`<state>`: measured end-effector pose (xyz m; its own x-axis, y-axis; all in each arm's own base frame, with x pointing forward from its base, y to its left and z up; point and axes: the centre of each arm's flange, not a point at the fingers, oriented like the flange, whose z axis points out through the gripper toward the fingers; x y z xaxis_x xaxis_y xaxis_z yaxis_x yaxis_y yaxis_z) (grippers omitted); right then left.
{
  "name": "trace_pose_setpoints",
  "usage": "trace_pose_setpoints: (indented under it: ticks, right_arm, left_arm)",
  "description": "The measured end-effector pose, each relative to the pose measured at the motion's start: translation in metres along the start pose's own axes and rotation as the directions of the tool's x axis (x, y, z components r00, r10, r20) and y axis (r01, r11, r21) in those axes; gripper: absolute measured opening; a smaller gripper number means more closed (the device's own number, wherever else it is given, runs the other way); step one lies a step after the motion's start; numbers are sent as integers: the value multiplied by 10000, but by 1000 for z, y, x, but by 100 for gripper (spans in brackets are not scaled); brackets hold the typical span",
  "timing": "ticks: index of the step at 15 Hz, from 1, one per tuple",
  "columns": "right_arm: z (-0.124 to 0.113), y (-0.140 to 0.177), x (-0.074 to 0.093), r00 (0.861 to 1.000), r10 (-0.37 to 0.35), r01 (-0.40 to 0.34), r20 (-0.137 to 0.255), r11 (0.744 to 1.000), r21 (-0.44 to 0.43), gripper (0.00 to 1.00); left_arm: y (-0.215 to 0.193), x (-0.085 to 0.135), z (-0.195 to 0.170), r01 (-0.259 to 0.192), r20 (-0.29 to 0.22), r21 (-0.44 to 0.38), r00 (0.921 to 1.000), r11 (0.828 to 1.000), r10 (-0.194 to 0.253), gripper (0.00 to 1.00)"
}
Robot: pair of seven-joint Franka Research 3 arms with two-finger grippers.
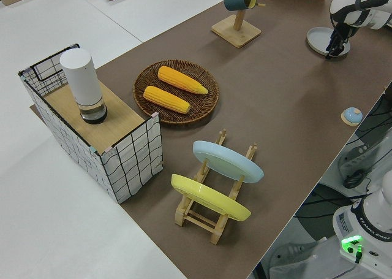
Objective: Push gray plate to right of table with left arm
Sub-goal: 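Keep pushing the gray plate with the left gripper toward the toaster oven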
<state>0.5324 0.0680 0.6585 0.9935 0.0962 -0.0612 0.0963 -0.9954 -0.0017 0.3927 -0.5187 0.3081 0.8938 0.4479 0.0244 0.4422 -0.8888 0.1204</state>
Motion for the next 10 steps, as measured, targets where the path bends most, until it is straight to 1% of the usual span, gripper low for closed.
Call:
trace_pose_setpoints:
  ticks: [2,3,4,5,7,10]
  right_arm:
    - [0,0,0,10000,0,0,0,10000,0,99]
    - [0,0,0,10000,0,0,0,10000,0,99]
    - [0,0,0,10000,0,0,0,10000,0,99]
    - [0,0,0,10000,0,0,0,10000,0,99]
    - [0,0,0,10000,0,0,0,10000,0,99]
    - [0,0,0,10000,0,0,0,10000,0,99]
  left_arm:
    - [3,3,-5,-26,-83,77,10000,10000,27,73]
    - [4,4,-8,-28,-112,109,9999,9999,30,80]
    - [6,5,-10,-22,-126,132,9999,9999,23,91]
    - [6,6,-11,-5,-142,134,9999,9999,7,99]
    - [8,12,-16,31,-206,270,9998,9996,-25,99]
    - [13,27,-34,-38,-309,770,9995,9970,62,99]
